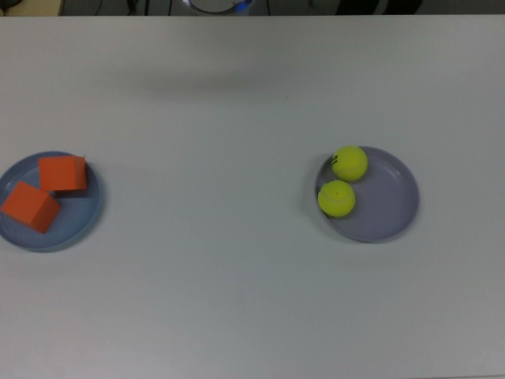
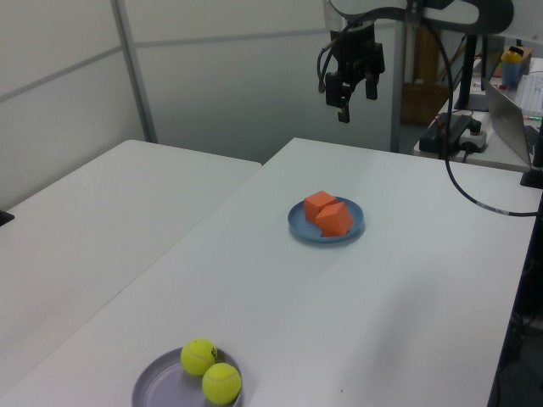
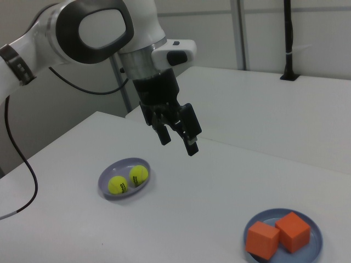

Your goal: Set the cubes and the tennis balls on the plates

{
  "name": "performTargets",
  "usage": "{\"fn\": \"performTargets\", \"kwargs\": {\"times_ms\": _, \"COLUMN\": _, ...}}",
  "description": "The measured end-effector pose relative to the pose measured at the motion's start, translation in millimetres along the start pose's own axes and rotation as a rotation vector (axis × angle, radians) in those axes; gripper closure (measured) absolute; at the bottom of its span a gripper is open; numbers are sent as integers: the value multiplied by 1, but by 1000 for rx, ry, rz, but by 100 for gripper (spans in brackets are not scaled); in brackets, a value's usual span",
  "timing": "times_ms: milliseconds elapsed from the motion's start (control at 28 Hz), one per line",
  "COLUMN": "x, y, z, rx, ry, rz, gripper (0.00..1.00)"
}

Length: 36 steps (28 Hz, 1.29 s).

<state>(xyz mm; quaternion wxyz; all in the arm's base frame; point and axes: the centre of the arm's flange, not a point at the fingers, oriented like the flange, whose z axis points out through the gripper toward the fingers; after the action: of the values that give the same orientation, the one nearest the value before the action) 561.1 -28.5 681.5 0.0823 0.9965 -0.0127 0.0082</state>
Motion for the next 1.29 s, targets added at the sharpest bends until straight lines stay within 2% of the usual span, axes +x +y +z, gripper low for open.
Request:
{"fn": "performTargets", "kwargs": {"times_ms": 1000, "x": -1, "y": -1, "z": -1, "rx": 1, "ry": 2, "rz": -19, "gripper": 0}}
{"fn": "performTargets", "kwargs": {"times_ms": 1286, "x": -5, "y": -3, "z": 2, "rx": 2, "ry": -37, "rz": -21, "gripper": 0}}
